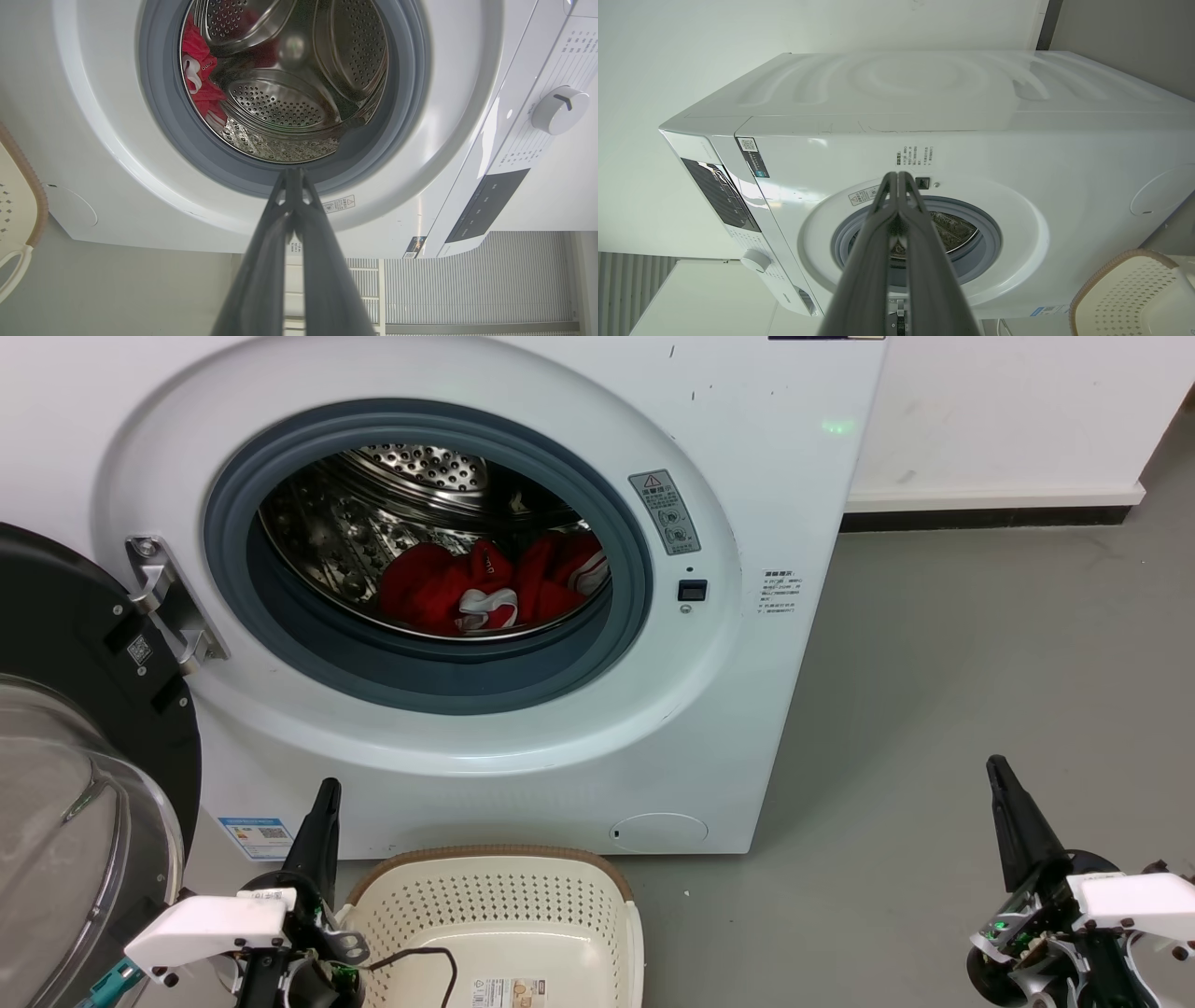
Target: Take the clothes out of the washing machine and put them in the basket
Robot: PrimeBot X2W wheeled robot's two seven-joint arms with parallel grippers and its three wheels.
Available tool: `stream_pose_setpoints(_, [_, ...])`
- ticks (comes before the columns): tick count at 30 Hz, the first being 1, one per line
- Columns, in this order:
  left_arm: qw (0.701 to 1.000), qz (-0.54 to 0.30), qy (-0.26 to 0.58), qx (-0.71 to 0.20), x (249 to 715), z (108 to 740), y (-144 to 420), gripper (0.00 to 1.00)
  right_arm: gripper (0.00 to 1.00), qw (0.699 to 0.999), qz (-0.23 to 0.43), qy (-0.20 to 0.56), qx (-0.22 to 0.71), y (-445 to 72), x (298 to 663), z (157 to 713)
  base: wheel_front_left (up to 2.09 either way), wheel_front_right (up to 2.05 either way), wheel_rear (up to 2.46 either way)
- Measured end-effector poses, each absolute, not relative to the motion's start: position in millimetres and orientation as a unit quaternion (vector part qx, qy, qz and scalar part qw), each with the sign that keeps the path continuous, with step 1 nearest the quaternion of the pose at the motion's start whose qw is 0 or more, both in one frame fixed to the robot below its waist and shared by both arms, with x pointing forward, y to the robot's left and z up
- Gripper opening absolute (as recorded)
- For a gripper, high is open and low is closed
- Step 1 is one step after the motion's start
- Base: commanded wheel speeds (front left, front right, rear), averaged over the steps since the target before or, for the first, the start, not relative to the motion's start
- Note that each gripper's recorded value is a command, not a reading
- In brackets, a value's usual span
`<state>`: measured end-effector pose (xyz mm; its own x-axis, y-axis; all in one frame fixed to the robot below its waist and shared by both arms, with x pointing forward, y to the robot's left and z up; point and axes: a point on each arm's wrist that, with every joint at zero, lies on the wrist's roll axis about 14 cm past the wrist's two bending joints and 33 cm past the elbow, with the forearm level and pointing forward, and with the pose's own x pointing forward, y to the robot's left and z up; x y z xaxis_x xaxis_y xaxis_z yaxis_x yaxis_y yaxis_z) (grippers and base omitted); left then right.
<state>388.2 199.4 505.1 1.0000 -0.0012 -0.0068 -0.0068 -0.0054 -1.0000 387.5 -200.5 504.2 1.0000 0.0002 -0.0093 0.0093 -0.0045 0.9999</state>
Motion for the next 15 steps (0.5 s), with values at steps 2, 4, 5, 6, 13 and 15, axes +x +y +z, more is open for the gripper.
stream_pose_setpoints(2, [0.705, 0.002, 0.003, -0.709, 388.2, 505.1, 199.4, 0.0, 0.0, 0.706, -0.003, 0.003, 0.709, -200.4, 387.5, 504.2, 0.0, 0.0, 0.0])
stream_pose_setpoints(4, [0.705, 0.002, 0.003, -0.709, 388.2, 505.1, 199.4, 0.0, 0.0, 0.706, -0.003, 0.003, 0.709, -200.4, 387.5, 504.3, 0.0, 0.0, 0.0])
stream_pose_setpoints(5, [0.705, 0.002, 0.003, -0.709, 388.2, 505.1, 199.4, 0.0, 0.0, 0.706, -0.003, 0.003, 0.709, -200.5, 387.5, 504.2, 0.0, 0.0, 0.0])
stream_pose_setpoints(6, [0.705, 0.002, 0.003, -0.709, 388.2, 505.1, 199.4, 0.0, 0.0, 0.706, -0.003, 0.003, 0.709, -200.5, 387.5, 504.2, 0.0, 0.0, 0.0])
stream_pose_setpoints(13, [0.705, 0.002, 0.003, -0.709, 388.2, 505.1, 199.4, 0.0, 0.0, 0.706, -0.003, 0.003, 0.709, -200.5, 387.5, 504.2, 0.0, 0.0, 0.0])
stream_pose_setpoints(15, [0.705, 0.004, 0.005, -0.709, 387.7, 503.4, 199.2, 1.0, 1.0, 0.705, -0.005, 0.005, 0.709, -200.5, 386.9, 502.6, 0.0, 0.0, 0.0])
